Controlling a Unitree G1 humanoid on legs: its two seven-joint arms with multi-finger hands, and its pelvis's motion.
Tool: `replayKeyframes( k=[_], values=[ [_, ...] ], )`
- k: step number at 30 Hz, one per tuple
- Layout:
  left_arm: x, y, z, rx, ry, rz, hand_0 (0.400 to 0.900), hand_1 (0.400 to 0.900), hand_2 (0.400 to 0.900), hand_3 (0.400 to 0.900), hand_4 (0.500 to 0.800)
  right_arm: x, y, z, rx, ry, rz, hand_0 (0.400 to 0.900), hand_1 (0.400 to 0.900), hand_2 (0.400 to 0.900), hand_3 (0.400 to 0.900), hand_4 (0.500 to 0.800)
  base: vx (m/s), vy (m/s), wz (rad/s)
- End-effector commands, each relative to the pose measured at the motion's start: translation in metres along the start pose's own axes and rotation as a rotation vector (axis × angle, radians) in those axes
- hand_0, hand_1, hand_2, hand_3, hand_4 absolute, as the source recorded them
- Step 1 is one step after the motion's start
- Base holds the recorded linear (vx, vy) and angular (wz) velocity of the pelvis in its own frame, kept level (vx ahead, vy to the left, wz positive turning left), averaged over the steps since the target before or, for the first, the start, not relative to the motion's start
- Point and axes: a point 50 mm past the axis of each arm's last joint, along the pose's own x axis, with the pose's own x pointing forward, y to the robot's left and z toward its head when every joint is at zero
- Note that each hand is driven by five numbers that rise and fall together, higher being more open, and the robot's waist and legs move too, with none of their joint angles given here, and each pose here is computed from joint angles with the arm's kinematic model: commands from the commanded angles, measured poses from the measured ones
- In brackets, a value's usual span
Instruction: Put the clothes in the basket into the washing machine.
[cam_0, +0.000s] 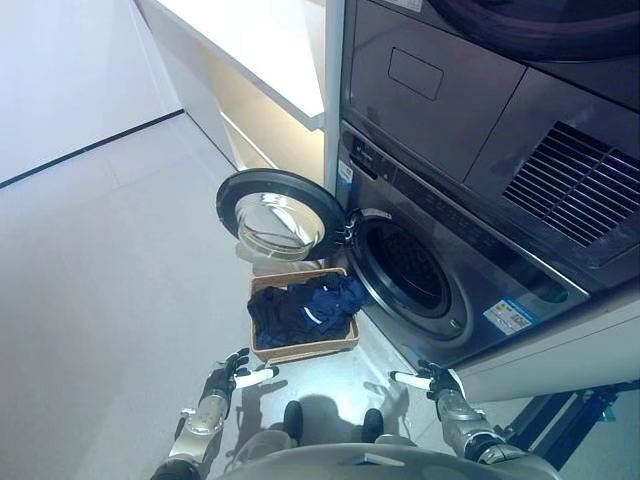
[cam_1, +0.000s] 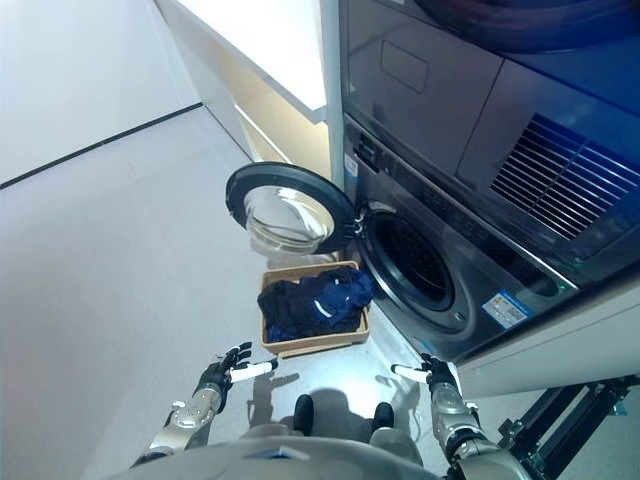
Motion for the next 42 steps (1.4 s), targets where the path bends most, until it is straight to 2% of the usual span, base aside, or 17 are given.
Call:
replayKeyframes(
  k=[1, 15, 24, 30, 35, 39, 42],
  values=[
    [0.009, 0.014, 0.041, -0.046, -0.167, 0.063, 0.900, 0.900, 0.900, 0.900, 0.800, 0.003, 0.008, 0.051, -0.013, -0.184, 0.012, 0.900, 0.900, 0.900, 0.900, 0.800, 0.000, 0.000, 0.00],
    [0.010, 0.013, 0.039, -0.033, -0.152, 0.063, 0.900, 0.900, 0.900, 0.900, 0.800, 0.004, 0.008, 0.049, -0.026, -0.173, 0.010, 0.900, 0.900, 0.900, 0.900, 0.800, 0.000, -0.001, 0.01],
    [0.008, 0.012, 0.039, -0.031, -0.165, 0.049, 0.900, 0.900, 0.900, 0.900, 0.800, 0.004, 0.006, 0.084, -0.129, -0.280, -0.002, 0.900, 0.900, 0.900, 0.900, 0.800, -0.004, 0.000, 0.01],
    [0.007, 0.009, 0.051, -0.016, -0.219, 0.028, 0.900, 0.900, 0.900, 0.900, 0.800, -0.006, 0.012, 0.160, -0.409, -0.505, -0.035, 0.900, 0.900, 0.900, 0.900, 0.800, -0.085, -0.006, 0.07],
    [0.008, 0.003, 0.066, -0.008, -0.272, 0.006, 0.900, 0.900, 0.900, 0.900, 0.800, -0.022, 0.014, 0.227, -0.632, -0.669, -0.147, 0.900, 0.900, 0.900, 0.900, 0.800, -0.119, -0.014, 0.15],
    [0.008, -0.006, 0.082, -0.007, -0.330, -0.020, 0.900, 0.900, 0.900, 0.900, 0.800, -0.039, 0.001, 0.274, -0.849, -0.770, -0.310, 0.900, 0.900, 0.900, 0.900, 0.800, -0.098, 0.000, 0.23],
    [0.006, -0.013, 0.097, -0.001, -0.389, -0.041, 0.900, 0.900, 0.900, 0.900, 0.800, -0.054, -0.015, 0.303, -1.054, -0.834, -0.485, 0.900, 0.900, 0.900, 0.900, 0.800, -0.097, -0.005, 0.30]
  ],
)
